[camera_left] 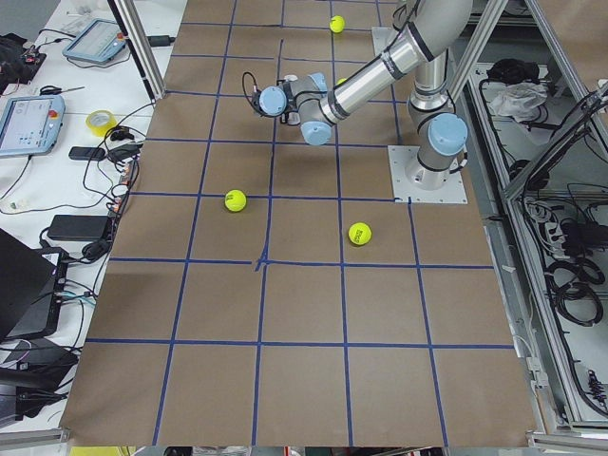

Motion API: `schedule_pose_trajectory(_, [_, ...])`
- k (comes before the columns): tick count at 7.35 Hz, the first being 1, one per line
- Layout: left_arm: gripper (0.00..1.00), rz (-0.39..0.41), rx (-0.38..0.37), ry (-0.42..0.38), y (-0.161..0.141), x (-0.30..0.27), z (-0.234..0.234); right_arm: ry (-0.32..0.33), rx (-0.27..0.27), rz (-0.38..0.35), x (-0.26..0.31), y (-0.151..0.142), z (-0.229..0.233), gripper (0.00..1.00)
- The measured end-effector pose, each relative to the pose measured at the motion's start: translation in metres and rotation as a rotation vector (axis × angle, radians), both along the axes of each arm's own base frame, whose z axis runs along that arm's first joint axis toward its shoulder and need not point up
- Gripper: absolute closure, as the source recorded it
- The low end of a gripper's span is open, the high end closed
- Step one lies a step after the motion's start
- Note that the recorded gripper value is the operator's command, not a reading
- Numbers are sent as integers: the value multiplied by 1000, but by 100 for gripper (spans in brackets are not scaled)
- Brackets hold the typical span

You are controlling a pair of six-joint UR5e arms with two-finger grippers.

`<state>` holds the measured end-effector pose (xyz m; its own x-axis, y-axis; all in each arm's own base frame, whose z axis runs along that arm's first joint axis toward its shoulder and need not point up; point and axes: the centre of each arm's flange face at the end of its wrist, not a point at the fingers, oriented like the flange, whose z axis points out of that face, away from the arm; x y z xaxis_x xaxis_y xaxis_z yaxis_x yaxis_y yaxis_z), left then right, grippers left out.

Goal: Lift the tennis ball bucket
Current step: 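Reach the left gripper to the lying can and grasp its open end, then lift the can with the left gripper and tilt it upright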

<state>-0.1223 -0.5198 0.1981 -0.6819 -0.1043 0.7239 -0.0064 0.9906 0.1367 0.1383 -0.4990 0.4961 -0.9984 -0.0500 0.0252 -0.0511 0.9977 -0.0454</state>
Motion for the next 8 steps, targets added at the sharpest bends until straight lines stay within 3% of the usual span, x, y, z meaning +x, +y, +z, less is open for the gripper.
schedule_pose_trajectory(5, [13,-17,60,10,20,-12,-23,-3,-9,-72,-8,-1,2,0])
schedule_pose_trajectory(6, [36,-23,66,11,22,-17,-25,-4,-10,-85,-8,-1,2,0])
schedule_pose_trajectory(7, [99,-29,67,10,23,-20,-26,-4,-10,-90,-8,-1,2,0])
schedule_pose_trajectory(8, [100,-31,67,8,22,-21,-27,-5,-11,-93,-8,-1,2,0])
